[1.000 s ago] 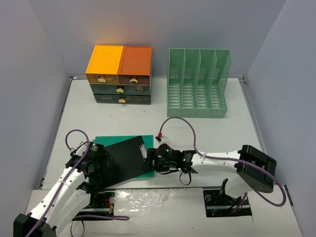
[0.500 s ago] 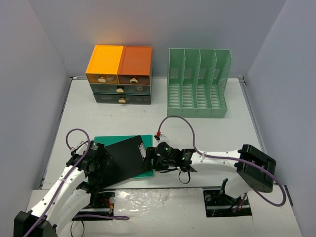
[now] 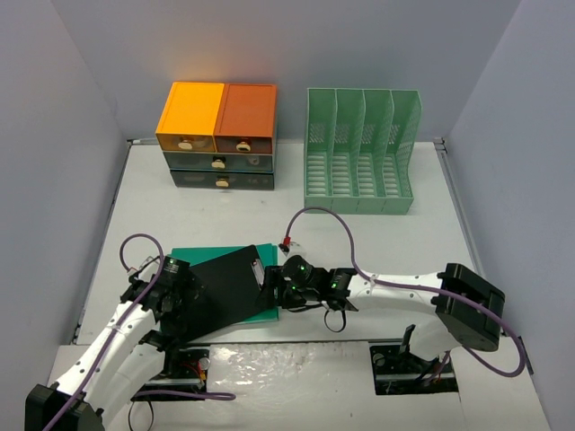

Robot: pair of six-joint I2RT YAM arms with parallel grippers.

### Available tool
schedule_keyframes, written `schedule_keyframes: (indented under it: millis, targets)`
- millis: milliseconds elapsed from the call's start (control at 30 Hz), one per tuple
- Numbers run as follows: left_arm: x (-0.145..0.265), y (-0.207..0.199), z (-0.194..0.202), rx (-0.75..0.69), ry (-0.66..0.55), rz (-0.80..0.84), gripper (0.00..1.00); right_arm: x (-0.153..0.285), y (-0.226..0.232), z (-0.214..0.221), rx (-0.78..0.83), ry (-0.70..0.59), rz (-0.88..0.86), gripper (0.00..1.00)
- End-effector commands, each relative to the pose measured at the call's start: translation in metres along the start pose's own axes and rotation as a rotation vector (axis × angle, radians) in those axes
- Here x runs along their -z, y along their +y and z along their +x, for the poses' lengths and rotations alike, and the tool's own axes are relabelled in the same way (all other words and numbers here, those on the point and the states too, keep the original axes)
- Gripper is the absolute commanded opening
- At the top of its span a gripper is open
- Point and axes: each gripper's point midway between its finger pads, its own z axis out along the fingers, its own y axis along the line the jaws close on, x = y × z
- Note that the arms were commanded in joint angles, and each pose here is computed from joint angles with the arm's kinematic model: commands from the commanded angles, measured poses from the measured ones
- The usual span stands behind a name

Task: Organize the desk

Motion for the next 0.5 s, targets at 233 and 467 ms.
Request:
schedule_keyframes:
  millis: [233,467]
  targets:
    - [0.0026,0.0017,0.0078,0.001,0.048,-0.01,0.87,0.0278,0.0655,-0.0406,0.014,-0.101,-0.182,0.6]
    - [0.0023,0.0021,0.008,0.003,0.049,-0.012,0.87,0.0233,0.0607,-0.0347,0.031,-0.071,-0.155,0.6]
